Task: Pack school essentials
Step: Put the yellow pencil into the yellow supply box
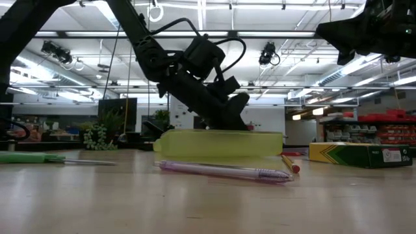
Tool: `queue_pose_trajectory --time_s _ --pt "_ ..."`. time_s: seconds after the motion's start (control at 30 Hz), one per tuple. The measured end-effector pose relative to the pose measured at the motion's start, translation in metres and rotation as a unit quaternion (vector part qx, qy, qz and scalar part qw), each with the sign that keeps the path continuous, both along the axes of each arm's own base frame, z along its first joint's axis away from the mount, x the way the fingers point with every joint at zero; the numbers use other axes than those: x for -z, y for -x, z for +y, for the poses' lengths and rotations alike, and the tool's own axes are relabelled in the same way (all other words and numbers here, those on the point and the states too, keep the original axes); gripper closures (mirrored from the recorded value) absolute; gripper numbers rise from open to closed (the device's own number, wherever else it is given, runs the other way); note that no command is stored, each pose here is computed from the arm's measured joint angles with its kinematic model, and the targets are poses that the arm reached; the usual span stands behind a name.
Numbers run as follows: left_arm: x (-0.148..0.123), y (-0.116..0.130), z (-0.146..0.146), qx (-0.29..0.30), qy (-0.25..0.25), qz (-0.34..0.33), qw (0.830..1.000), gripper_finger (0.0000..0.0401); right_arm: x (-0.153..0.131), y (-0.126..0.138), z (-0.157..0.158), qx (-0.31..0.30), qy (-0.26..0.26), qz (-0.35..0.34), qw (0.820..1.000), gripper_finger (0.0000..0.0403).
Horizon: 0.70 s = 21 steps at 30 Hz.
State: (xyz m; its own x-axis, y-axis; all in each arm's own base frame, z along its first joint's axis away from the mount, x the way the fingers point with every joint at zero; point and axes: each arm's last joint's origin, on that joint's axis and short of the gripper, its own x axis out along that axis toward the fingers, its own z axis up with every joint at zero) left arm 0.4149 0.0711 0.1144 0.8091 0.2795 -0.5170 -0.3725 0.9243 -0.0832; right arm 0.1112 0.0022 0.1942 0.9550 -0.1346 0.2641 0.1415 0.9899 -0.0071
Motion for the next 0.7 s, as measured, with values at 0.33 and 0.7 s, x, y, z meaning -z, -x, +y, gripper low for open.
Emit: queue_pose_trajectory --time_s 0.33,0.7 --pt "0.001 0.003 0.012 -0.015 -0.007 0.006 1.0 0.0354 0.0 0.0 0.0 0.0 0.0 0.0 1.0 0.0351" --pt "0.002 0.003 0.011 -0.012 -0.008 0.007 1.0 0.0342 0.0 0.0 0.0 0.0 0.0 0.0 1.0 0.0351"
